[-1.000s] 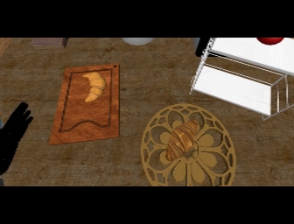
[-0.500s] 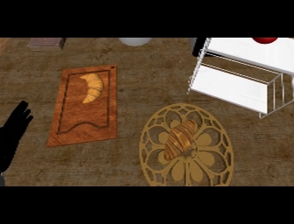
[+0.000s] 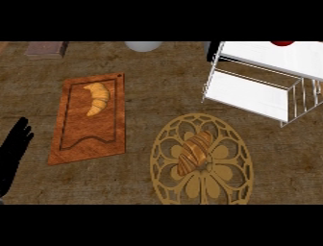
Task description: Pick the tomato from the placemat and place it in the tiered shelf
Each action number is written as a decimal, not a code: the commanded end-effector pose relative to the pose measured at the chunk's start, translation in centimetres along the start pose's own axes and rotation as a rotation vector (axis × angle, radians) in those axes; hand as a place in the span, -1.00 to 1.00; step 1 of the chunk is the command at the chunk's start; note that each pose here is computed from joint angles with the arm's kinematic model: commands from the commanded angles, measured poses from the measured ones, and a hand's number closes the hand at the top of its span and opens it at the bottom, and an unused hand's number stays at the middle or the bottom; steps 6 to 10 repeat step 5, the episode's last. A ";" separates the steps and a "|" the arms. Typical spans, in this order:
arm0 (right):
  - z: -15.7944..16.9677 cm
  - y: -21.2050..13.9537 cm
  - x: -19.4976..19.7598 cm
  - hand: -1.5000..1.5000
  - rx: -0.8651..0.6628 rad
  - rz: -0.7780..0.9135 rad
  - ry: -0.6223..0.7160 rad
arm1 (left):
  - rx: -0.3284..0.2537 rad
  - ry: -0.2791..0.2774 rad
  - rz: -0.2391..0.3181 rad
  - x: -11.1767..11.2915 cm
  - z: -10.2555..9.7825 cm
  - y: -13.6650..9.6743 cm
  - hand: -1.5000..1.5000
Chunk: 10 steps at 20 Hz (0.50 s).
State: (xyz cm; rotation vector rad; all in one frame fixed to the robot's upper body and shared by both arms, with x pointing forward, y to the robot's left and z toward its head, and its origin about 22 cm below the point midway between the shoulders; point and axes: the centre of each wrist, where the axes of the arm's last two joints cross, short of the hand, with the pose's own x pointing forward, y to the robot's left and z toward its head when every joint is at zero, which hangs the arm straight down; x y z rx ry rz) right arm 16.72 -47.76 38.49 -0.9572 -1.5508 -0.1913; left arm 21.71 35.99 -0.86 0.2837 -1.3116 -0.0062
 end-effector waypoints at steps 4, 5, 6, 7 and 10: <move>3.4 -11.0 -1.7 -1.00 0.026 0.042 0.010 | 0.005 0.019 0.008 -1.3 0.3 1.1 0.00; 3.9 -12.8 -1.9 -1.00 0.021 0.037 -0.015 | 0.022 0.009 0.006 -0.9 0.4 0.7 0.00; 3.9 -12.8 -1.9 -1.00 0.021 0.037 -0.015 | 0.022 0.009 0.006 -0.9 0.4 0.7 0.00; 3.9 -12.8 -1.9 -1.00 0.021 0.037 -0.015 | 0.022 0.009 0.006 -0.9 0.4 0.7 0.00; 3.9 -12.8 -1.9 -1.00 0.021 0.037 -0.015 | 0.022 0.009 0.006 -0.9 0.4 0.7 0.00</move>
